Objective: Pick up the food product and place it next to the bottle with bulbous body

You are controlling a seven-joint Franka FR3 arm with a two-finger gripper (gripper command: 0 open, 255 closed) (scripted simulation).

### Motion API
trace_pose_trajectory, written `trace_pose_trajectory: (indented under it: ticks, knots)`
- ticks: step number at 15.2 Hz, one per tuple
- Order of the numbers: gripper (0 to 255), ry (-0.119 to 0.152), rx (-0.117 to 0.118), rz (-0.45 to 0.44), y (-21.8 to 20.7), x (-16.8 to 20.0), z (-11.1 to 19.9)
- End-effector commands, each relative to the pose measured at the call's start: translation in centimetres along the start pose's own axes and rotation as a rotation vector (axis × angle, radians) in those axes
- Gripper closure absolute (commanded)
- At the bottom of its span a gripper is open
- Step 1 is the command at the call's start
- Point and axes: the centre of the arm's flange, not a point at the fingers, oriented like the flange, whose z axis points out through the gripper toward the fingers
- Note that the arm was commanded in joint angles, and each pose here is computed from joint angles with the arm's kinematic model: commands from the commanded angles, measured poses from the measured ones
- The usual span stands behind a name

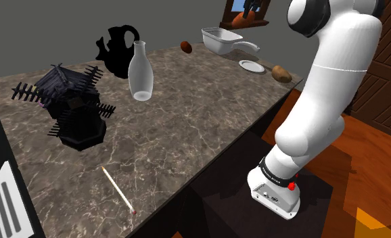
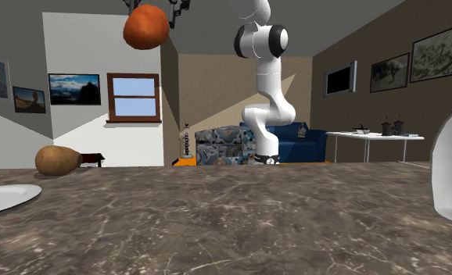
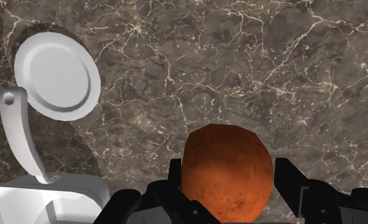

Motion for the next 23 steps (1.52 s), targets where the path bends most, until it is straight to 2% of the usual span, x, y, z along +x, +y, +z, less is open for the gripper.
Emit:
trace_pose_trajectory:
  ticks: [1,23]
  knots:
    - [255,0.000,-0.001,0.001,-2.3,1.0,-0.1]
    - [255,0.000,-0.001,0.001,-29.7,10.6,-1.3]
